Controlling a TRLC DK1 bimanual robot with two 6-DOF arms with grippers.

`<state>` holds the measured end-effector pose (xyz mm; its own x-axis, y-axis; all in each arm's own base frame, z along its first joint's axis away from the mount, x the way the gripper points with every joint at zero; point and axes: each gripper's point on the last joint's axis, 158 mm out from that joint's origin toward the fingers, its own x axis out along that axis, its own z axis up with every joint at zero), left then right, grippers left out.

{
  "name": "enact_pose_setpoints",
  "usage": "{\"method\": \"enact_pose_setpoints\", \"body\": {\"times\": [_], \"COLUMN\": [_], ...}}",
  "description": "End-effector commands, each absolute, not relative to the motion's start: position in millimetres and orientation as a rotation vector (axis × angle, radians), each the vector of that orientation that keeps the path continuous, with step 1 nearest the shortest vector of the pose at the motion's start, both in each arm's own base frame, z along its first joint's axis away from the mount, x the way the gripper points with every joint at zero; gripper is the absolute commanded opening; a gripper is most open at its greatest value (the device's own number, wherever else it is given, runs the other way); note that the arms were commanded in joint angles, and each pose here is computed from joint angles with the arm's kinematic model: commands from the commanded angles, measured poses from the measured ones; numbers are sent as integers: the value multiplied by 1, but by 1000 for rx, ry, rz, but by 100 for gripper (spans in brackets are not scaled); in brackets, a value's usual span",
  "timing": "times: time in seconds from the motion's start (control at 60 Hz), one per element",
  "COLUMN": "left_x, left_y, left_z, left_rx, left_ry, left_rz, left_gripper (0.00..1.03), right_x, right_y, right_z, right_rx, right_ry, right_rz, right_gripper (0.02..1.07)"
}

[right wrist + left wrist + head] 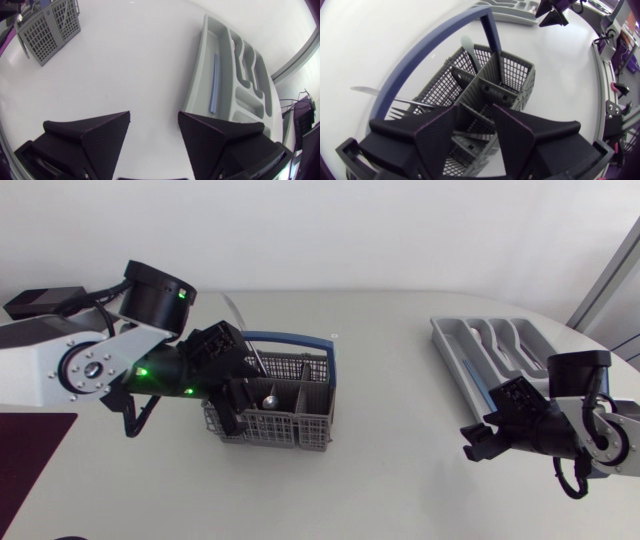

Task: Unload the cutlery basket into the drawer organizer.

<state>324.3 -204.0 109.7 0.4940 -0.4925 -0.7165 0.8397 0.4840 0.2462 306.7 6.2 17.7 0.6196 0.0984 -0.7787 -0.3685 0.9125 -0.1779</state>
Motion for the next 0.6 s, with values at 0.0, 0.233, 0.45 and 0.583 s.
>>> {"method": "enact_pose_setpoints", "body": {"times": [0.0, 0.233, 0.45, 0.583], "left_x": [333, 337, 327, 321], "left_y": [-200, -198, -199, -199], "left_z": [125, 123, 112, 103], "left_rx": [672, 694, 701, 708], "left_ry": [589, 618, 665, 689], "left_rz": [-871, -911, -965, -989], "left_gripper": [50, 50, 50, 50], "right_x": [299, 300, 296, 290], "right_y": [8, 9, 31, 66], "right_z": [6, 4, 24, 47], "right_rx": [-325, -333, -345, -364], "right_ry": [897, 904, 839, 770], "right_rz": [269, 266, 337, 426], "right_gripper": [72, 72, 78, 78]}}
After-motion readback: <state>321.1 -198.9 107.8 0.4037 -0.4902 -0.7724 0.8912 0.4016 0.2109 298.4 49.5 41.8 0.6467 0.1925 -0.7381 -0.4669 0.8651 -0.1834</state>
